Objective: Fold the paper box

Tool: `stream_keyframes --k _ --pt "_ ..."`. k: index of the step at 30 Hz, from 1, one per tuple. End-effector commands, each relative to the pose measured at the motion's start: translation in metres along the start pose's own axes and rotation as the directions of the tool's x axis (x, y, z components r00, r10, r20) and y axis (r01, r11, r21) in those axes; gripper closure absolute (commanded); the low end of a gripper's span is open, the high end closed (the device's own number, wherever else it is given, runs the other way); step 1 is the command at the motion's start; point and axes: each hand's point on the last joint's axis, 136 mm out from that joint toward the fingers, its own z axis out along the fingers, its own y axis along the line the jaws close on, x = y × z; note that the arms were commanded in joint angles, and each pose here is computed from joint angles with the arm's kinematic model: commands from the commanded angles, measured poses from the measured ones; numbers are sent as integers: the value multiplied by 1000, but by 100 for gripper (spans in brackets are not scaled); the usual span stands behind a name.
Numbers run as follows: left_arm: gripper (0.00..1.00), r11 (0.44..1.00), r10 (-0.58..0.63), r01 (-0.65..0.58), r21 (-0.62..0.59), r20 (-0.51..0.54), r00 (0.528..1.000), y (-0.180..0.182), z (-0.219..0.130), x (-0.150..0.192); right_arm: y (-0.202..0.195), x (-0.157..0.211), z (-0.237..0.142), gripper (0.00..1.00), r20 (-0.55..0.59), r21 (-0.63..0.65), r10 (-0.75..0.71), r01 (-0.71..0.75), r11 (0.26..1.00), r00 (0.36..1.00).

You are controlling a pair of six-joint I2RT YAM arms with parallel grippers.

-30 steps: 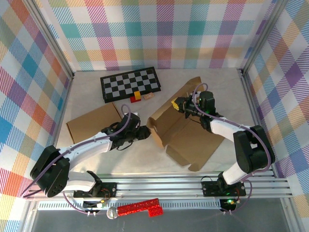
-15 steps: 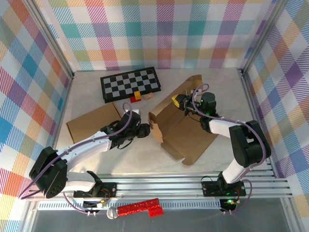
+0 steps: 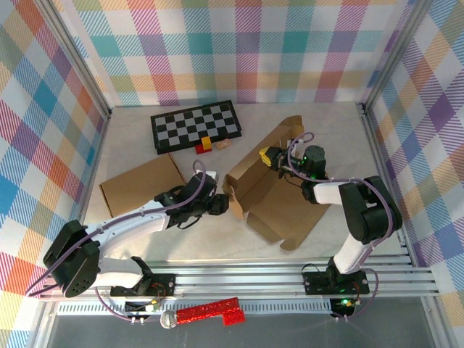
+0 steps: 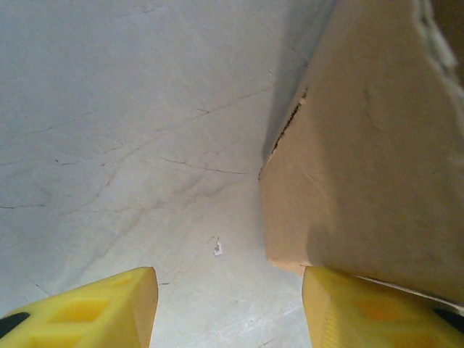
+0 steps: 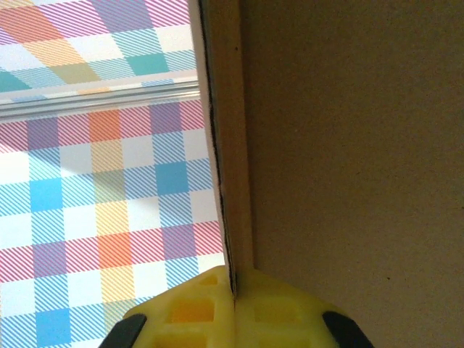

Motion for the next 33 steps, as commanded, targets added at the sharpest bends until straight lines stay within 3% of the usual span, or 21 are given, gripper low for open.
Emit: stream_keyframes --k 1,21,33 --pt "45 1000 20 -20 -15 -1 1000 3 1 8 8 3 0 100 -21 -41 -22 21 999 1000" --pt "44 988 147 -148 35 32 989 -32 17 -17 24 6 -1 100 -32 -56 -23 21 998 999" --pt "42 981 127 -118 -152 55 990 -11 30 -21 17 11 7 100 2 -59 -5 5 998 1000"
